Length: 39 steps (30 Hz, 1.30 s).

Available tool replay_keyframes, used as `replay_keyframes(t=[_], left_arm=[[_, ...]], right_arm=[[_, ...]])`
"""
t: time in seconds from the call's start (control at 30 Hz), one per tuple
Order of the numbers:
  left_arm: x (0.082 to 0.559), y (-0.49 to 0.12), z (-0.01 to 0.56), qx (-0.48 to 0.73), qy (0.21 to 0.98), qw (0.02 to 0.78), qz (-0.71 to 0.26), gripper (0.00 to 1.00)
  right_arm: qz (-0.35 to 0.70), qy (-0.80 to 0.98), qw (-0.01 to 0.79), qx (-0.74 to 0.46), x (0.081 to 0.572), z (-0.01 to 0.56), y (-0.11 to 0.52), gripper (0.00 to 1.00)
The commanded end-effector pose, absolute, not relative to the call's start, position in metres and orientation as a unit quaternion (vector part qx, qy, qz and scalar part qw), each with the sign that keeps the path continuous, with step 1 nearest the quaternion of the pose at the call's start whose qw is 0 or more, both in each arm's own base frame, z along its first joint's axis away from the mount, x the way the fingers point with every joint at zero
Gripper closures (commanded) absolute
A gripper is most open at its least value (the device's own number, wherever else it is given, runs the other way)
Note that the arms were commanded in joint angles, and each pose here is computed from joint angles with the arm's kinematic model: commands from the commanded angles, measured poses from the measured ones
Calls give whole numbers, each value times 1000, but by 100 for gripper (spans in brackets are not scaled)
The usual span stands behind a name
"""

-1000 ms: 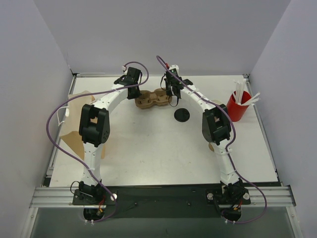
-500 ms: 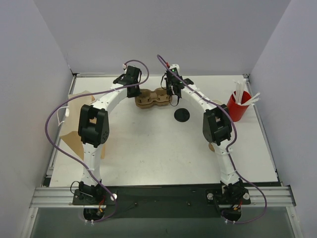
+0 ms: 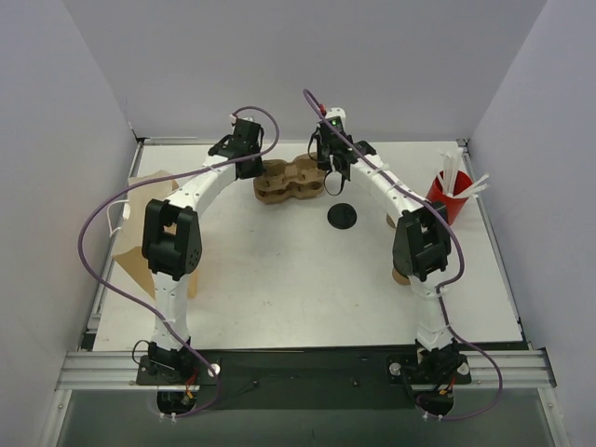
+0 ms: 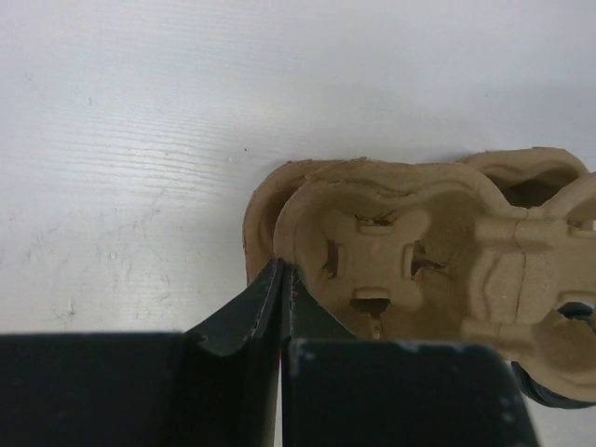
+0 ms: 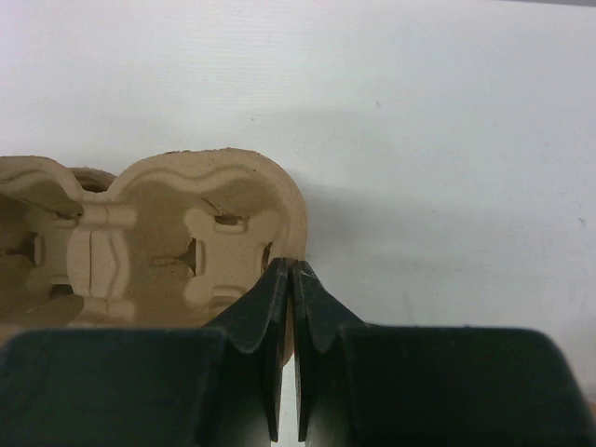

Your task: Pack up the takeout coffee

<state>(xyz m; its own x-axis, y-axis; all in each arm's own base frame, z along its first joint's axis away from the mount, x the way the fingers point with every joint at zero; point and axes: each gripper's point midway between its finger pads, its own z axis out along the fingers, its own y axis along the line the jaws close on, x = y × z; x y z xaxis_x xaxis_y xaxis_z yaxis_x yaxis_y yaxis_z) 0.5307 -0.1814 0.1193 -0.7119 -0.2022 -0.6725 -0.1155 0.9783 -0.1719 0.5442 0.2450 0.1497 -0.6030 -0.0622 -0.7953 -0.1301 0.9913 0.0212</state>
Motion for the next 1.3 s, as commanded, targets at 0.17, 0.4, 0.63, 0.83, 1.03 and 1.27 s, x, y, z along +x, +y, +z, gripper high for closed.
replay_keyframes(t=[0.17,0.4,0.63,0.83,1.03,1.27], left_arm=[[493,-208,205,-69,896,423,-118,91],[416,-231,175,-70,911,383,-135,91],[330,-240,117,-66,926,341,-146,84],[298,-245,114,-49,925,340,-166,56],[302,-222,179,-51,904,391,-163,39],[310,-175,262,-73,875,449,-164,38]], right_arm=[[30,894,447,-6,491,192,220,100],[24,917,397,31,423,167,191,100],[8,939,342,38,356,128,171,78],[-3,943,331,36,334,138,160,37],[51,944,322,45,301,157,204,36],[53,949,303,71,253,120,240,38]])
